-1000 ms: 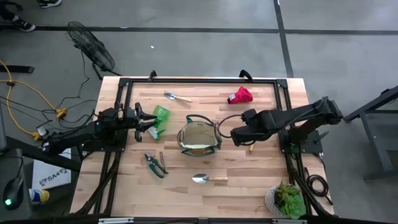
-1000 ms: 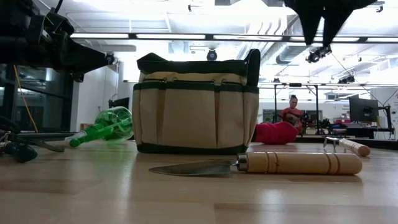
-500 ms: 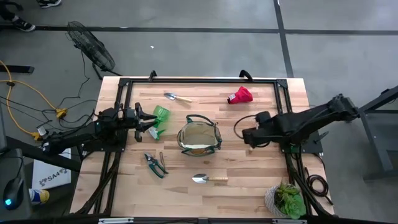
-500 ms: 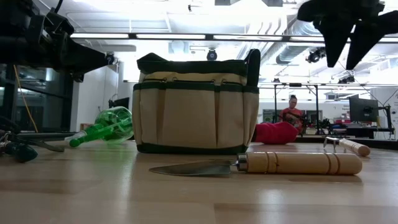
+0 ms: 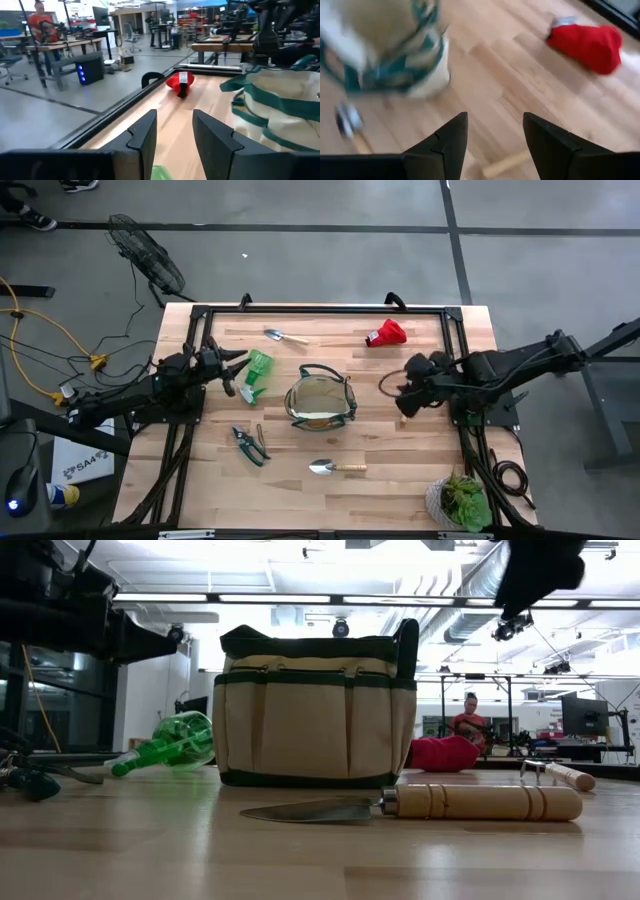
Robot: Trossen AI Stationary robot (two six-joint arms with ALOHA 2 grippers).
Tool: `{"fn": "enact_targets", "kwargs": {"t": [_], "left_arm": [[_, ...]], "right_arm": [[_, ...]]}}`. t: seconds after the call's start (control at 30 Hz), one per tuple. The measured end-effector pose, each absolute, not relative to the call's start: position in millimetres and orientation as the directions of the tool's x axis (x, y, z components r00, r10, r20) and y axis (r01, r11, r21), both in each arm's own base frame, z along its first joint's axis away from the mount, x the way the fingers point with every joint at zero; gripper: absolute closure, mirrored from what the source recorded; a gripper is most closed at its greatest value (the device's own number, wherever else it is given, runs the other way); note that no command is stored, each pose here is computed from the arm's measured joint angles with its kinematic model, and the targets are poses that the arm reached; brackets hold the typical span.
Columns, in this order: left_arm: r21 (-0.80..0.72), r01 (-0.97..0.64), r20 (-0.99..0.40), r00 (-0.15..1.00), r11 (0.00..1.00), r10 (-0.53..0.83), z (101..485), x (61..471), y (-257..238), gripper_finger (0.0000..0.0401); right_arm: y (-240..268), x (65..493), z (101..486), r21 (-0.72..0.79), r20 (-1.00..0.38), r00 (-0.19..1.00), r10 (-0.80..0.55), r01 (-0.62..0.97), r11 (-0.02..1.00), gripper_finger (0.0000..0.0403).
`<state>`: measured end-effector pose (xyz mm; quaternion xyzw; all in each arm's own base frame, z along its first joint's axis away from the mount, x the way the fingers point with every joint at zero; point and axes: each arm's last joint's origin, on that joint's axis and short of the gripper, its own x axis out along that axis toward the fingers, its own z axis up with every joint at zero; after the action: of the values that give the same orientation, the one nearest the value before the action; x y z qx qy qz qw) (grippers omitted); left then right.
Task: Pick & Place Garden tools in Gardening bag
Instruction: Put the green shears into the gardening bag
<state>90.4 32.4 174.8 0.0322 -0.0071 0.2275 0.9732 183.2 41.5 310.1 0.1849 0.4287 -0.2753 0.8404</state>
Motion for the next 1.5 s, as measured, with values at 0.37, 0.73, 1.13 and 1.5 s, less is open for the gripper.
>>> {"fn": "enact_targets", "kwargs": {"t": [0.37,0.73,1.13,1.5], "left_arm": [[0.062,-0.423,0.027,0.906,0.904,0.422,175,91,32,0.0277],[-0.076,-0.368,0.024,0.928,0.927,0.371,174,91,30,0.0277],[-0.481,-0.187,0.026,0.974,0.857,0.227,174,93,26,0.0277],[-0.624,-0.169,0.025,0.971,0.763,0.236,174,93,26,0.0277]], "right_arm": [[48,184,304,-0.033,-0.776,0.578,-0.252,0.362,0.932,0.022],[39,153,253,0.129,-0.614,0.766,-0.192,0.338,0.932,0.022],[27,120,233,0.131,-0.45,0.879,-0.155,0.237,0.963,0.022],[20,101,241,0.134,-0.342,0.929,-0.14,0.195,0.971,0.022]]}}
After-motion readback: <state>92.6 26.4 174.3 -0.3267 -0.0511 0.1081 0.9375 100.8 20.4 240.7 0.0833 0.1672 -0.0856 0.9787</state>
